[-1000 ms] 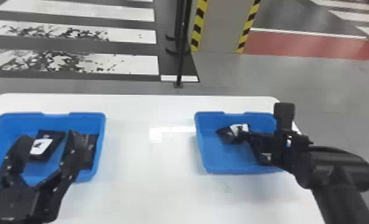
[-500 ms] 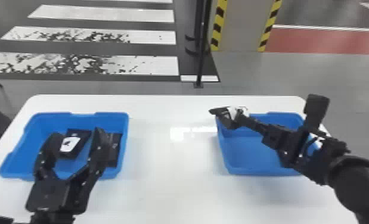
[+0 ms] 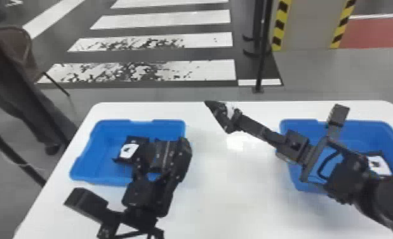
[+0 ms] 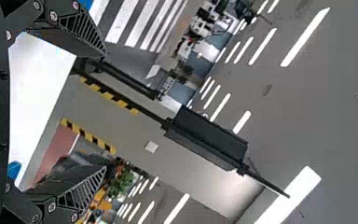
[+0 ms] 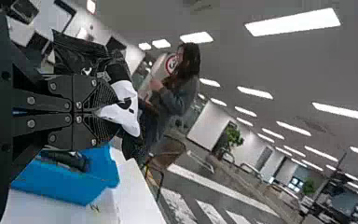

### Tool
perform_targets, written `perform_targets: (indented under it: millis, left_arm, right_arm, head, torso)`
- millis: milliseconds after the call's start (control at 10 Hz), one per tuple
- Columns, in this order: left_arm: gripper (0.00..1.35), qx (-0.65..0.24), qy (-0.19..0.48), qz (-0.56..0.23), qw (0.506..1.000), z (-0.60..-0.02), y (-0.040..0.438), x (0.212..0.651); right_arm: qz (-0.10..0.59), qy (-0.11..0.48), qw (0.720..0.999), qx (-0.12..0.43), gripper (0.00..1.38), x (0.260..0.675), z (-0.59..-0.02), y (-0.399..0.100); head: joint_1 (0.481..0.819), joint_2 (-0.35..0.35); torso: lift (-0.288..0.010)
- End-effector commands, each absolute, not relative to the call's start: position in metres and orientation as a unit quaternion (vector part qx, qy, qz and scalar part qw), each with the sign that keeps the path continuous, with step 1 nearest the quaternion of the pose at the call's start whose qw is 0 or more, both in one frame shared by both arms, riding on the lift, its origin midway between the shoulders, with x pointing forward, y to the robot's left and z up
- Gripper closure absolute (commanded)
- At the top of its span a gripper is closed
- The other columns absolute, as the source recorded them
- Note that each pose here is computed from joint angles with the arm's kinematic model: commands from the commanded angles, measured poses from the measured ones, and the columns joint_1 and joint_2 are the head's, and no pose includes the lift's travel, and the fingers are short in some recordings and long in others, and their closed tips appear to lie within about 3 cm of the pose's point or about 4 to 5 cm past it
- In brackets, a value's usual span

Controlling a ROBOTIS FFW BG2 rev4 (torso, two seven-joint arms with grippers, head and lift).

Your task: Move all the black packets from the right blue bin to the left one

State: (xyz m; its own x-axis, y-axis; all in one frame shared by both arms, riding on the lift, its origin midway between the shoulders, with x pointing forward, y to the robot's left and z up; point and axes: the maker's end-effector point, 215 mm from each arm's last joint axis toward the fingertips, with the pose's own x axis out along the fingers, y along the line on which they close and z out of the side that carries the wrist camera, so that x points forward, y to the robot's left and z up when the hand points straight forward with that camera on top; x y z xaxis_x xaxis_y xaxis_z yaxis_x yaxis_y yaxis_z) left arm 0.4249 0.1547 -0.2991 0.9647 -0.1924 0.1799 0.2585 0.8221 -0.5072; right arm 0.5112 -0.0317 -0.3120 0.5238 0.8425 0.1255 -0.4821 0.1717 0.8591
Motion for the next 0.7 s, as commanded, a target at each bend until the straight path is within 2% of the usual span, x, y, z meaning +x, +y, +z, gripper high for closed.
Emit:
perform_targets:
  millis: [0,100,400,600]
  left_arm:
    - [0.18,-0.301,-0.051,-0.133,0.943,-0.299,0.143,0.429]
    - [0.18,-0.336,-0.048,-0.136,0.931,-0.299,0.137,0.427]
    - [0.18,-0.34,-0.055,-0.15,0.927,-0.288,0.128,0.427]
    - [0.18,-0.33,-0.056,-0.156,0.929,-0.286,0.124,0.428]
  right_arm:
    - [0.455,0.213,0.721,0.477,1.22,0.501,-0.322,-0.014]
    - [0.455,0.223,0.718,0.476,1.22,0.496,-0.33,-0.009]
    - [0.471,0.245,0.709,0.464,1.22,0.482,-0.337,0.017]
    - [0.487,0.269,0.69,0.463,1.22,0.46,-0.344,0.045]
  head:
    - [0.695,0.143]
    - [0.695,0.151]
    - [0.695,0.165]
    - [0.695,0.183]
  torso:
    - [-0.14]
    - [-0.14]
    - [-0.14]
    - [-0.14]
